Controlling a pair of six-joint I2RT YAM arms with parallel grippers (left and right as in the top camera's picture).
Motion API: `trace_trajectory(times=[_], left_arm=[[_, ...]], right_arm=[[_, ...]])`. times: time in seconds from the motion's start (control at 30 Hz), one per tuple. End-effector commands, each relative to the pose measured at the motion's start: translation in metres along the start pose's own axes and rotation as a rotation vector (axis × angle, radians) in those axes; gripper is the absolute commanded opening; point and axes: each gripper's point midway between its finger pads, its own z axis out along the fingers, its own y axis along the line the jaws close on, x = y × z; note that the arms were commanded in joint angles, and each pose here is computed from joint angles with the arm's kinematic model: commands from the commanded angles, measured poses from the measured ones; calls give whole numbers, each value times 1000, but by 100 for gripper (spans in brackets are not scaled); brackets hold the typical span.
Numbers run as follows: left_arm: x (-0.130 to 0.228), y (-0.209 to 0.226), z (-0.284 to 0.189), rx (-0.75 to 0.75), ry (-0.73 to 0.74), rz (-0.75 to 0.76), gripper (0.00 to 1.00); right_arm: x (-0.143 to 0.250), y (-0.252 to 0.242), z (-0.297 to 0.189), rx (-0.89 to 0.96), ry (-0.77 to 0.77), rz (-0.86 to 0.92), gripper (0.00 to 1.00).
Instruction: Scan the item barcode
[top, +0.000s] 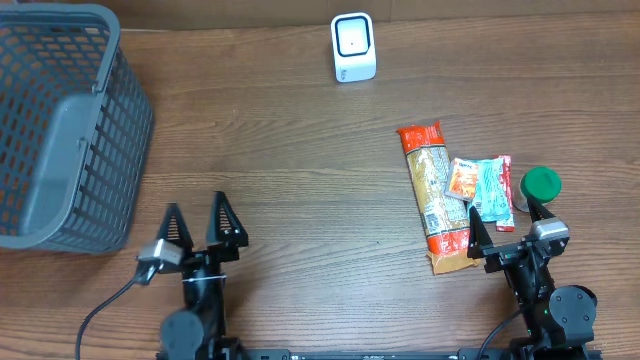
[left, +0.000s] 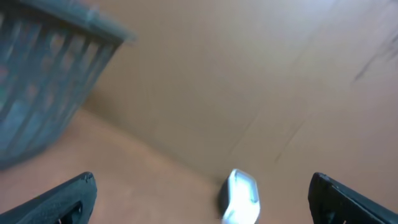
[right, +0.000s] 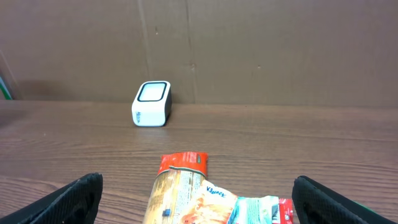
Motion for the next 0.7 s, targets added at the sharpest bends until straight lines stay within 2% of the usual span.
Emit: trace_trajectory(times=[0.0, 0.2, 0.47, 0.67], left_arm=[[16, 9, -1, -30, 57, -2, 100], [53, 33, -8, -118, 216, 105, 100], [64, 20, -9, 27, 277, 544, 100], [64, 20, -10, 37, 277, 610, 100]], right_arm=[[3, -1, 0, 3, 0, -8, 100], [3, -1, 0, 3, 0, -8, 100], [3, -1, 0, 3, 0, -8, 100], [3, -1, 0, 3, 0, -8, 100]])
